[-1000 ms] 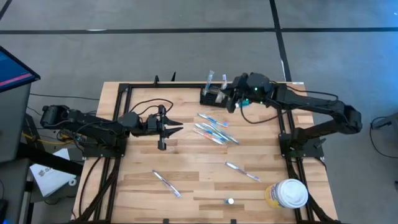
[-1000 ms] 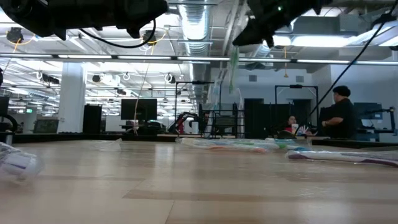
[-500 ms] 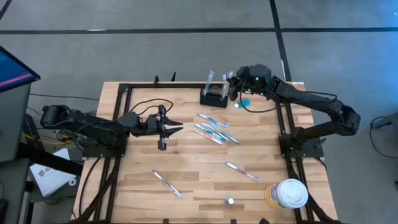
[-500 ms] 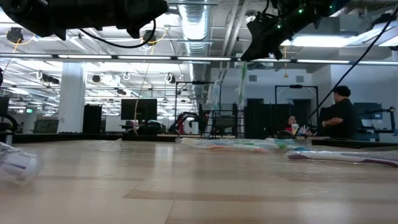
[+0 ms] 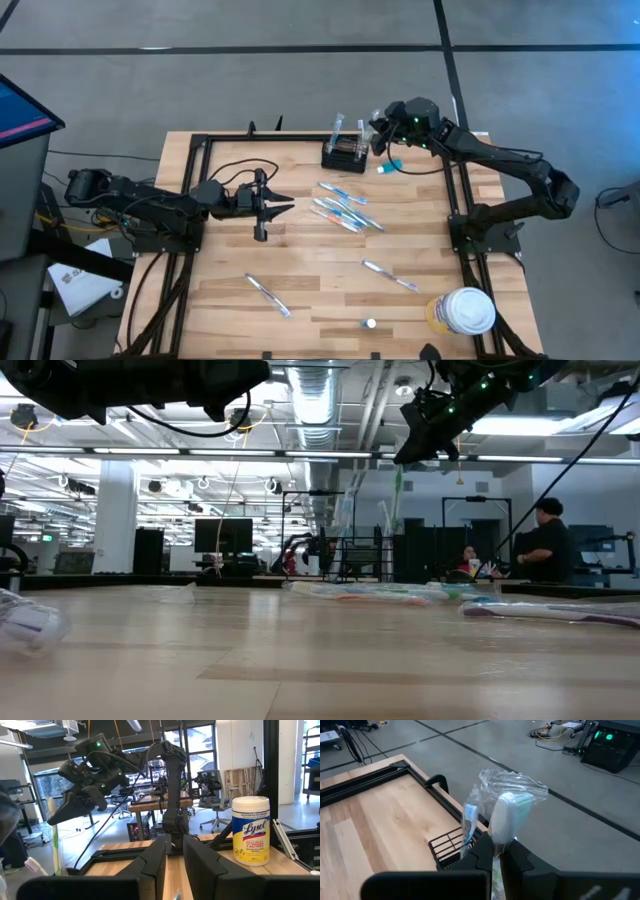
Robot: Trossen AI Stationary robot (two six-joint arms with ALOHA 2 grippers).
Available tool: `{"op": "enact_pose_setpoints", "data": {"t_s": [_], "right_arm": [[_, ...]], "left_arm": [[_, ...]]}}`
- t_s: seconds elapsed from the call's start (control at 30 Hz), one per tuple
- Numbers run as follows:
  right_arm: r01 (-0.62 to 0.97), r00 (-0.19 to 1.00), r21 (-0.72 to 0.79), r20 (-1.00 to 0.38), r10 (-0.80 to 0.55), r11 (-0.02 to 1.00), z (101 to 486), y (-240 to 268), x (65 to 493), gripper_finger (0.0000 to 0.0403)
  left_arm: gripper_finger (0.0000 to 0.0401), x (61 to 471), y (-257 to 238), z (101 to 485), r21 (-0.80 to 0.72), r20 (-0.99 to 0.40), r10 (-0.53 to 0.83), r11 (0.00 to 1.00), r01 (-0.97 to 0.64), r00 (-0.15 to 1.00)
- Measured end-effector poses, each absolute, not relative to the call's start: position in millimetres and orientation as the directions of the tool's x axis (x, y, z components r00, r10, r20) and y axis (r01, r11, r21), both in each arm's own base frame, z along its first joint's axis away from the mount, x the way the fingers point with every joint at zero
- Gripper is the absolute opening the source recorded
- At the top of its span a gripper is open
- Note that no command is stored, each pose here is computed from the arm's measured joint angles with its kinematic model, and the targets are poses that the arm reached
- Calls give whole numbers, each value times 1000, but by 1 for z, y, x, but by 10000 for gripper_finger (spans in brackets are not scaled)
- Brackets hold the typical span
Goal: Pick & Place toothbrushing station
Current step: Put the right green toothbrush into the mesh organizer
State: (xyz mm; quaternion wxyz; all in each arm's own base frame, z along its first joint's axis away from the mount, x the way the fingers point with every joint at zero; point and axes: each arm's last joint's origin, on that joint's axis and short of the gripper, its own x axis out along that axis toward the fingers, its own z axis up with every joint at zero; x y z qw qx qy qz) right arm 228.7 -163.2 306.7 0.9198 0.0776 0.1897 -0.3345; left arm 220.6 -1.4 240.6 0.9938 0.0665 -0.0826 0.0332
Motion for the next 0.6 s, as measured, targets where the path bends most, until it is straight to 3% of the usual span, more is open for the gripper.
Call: {"op": "enact_pose_setpoints", "data": {"t_s": [0.6], "right_arm": [[648,700,28,-416,-581,761,281,-167,223,6]], "left_arm": [[63,221,-1,241,127,168,55,989,-77,984]]}}
